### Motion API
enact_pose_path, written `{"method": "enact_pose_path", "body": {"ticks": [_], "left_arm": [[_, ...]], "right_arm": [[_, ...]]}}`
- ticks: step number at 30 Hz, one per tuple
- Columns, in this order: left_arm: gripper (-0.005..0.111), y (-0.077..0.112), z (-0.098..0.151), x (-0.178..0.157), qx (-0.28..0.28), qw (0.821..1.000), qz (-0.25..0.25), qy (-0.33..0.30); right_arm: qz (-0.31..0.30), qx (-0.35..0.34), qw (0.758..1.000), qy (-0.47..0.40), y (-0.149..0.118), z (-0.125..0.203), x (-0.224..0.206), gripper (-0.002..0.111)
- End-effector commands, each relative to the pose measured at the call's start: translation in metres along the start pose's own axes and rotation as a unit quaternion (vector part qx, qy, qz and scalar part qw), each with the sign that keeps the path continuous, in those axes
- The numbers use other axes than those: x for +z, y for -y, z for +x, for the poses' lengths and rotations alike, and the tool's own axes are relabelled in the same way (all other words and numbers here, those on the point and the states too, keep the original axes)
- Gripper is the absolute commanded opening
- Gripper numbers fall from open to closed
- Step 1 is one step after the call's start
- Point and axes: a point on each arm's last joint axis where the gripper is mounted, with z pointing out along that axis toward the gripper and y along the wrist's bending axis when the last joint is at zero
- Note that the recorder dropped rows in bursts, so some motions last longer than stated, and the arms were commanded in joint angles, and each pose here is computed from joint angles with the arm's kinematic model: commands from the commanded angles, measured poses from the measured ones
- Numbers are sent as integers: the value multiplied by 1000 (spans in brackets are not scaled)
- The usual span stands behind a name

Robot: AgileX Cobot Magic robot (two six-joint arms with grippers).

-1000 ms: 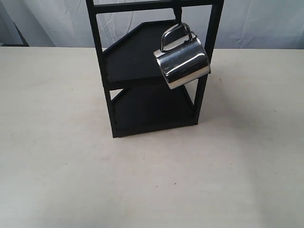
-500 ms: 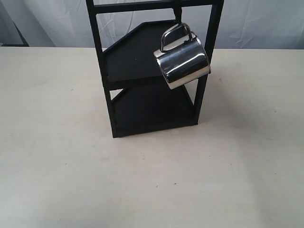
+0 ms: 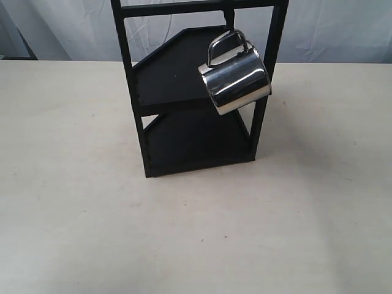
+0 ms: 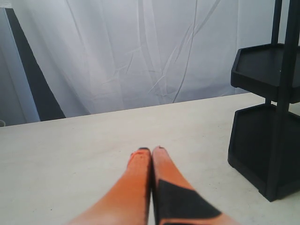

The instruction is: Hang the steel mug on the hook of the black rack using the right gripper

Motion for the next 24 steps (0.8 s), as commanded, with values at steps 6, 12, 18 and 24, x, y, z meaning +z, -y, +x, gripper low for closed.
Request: {"method": "enact_pose_path", "body": {"ticks": [6,12,18,24], "left_arm": [[2,0,-1,0,-3,1000,2,5],[2,0,-1,0,-3,1000,2,5],[2,0,-1,0,-3,1000,2,5],[2,0,-1,0,-3,1000,2,5]], "right_arm": [[1,-4,1000,4,0,0,-1,0],[1,-4,1000,4,0,0,-1,0],[4,-8,1000,6,1,-1,-1,0],[4,-8,1000,6,1,-1,-1,0]]}}
